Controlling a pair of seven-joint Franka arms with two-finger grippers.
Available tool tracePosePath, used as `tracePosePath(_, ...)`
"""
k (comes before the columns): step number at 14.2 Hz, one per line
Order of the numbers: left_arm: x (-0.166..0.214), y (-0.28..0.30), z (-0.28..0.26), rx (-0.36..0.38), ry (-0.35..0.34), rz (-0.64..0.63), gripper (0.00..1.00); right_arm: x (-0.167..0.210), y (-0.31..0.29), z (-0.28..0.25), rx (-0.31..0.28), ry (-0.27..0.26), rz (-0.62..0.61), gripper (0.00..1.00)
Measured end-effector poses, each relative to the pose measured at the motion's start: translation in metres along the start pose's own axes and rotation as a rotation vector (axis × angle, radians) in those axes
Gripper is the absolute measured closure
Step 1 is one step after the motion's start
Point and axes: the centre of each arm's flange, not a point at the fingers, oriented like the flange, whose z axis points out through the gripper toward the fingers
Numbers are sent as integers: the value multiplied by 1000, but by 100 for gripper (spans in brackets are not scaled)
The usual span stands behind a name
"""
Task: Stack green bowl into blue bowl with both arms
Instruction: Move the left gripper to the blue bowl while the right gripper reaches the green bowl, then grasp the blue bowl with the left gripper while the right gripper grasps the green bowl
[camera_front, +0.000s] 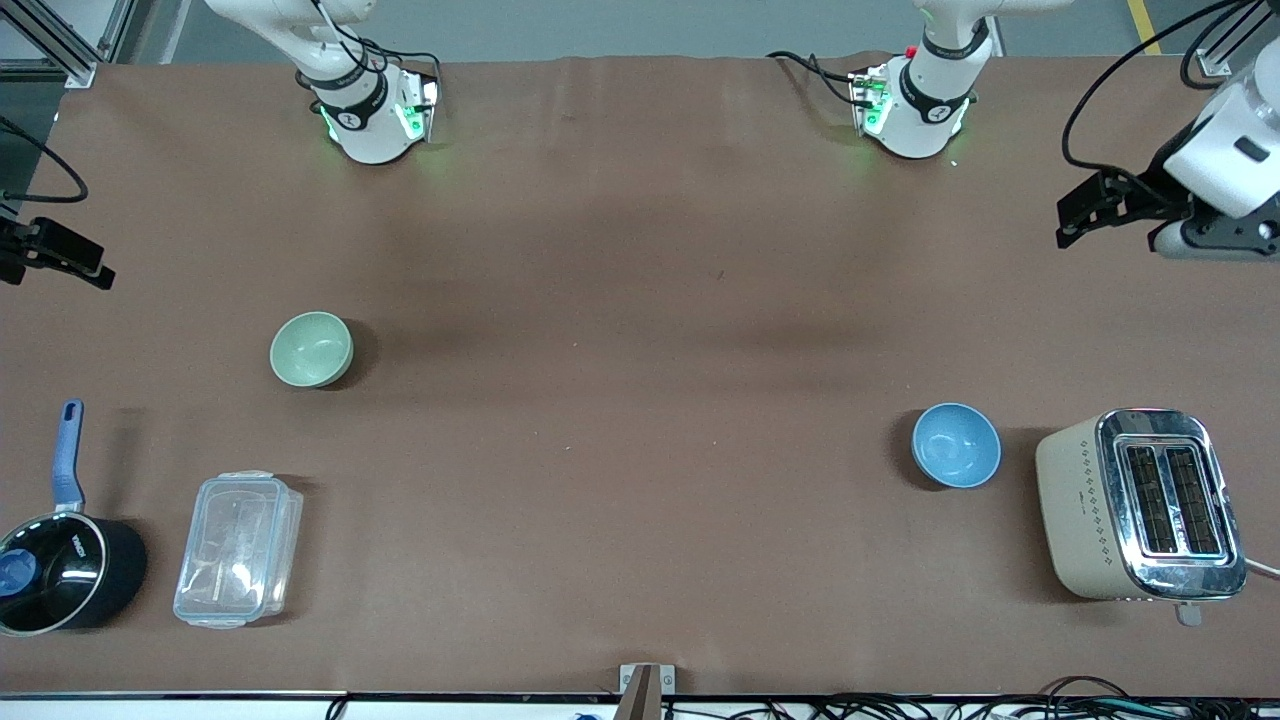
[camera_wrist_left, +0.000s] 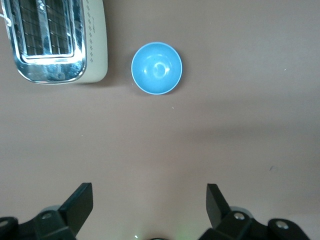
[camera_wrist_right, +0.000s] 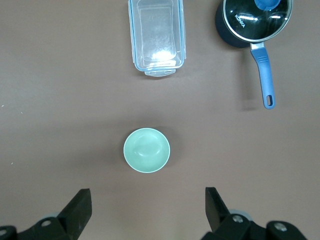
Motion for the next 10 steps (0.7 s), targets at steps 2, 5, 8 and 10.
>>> tracePosePath(2,28,-3,46,-5,-32,-8,0,0,0,2,1,-4,0,0)
tracePosePath(5,69,-10,136,-11,-36,-17,0,0,6,11,3,-17,11,0)
tracePosePath(8,94,-19,219,42,-10,-20,0,4,29,56,73,-19,41,0)
tracePosePath(10,102,-18,257,47,-4,-26,0,1,60,108,144,-21,40,1)
